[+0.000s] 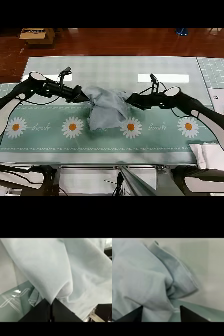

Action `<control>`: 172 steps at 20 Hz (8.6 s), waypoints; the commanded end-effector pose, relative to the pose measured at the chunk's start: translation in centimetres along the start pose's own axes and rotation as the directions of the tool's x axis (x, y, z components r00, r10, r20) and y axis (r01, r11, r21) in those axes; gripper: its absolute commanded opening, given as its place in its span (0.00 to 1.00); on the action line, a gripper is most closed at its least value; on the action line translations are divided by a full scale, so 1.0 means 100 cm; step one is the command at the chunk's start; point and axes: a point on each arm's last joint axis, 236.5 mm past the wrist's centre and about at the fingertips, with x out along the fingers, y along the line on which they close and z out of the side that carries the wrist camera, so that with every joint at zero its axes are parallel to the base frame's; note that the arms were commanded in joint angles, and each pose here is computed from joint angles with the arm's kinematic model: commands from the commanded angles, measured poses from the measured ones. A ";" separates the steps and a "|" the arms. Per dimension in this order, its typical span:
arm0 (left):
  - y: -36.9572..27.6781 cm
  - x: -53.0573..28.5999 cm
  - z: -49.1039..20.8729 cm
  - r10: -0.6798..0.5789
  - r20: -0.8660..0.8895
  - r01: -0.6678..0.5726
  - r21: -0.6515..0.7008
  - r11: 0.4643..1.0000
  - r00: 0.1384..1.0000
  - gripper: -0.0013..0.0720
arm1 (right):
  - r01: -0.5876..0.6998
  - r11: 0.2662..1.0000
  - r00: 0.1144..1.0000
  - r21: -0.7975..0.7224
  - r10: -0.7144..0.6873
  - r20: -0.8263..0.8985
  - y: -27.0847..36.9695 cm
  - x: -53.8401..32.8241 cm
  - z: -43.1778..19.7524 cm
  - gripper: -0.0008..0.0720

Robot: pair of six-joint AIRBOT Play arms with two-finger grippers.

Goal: Fold the shirts.

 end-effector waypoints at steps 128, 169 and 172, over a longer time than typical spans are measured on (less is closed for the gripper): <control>-0.402 -0.467 -0.152 -0.282 0.951 -0.714 0.287 0.639 0.130 0.04 | 0.472 0.756 0.483 -0.453 0.208 0.850 0.281 -0.579 0.003 0.03; 0.059 -0.131 0.153 0.419 0.430 -0.432 -0.073 0.899 0.799 0.23 | 0.242 0.952 0.969 -0.187 -0.227 0.098 -0.054 -0.105 0.232 0.36; 0.073 -0.177 0.116 0.499 0.294 -0.498 -0.083 0.863 0.815 0.76 | 0.269 0.931 0.962 -0.247 -0.271 0.025 -0.054 -0.160 0.213 0.61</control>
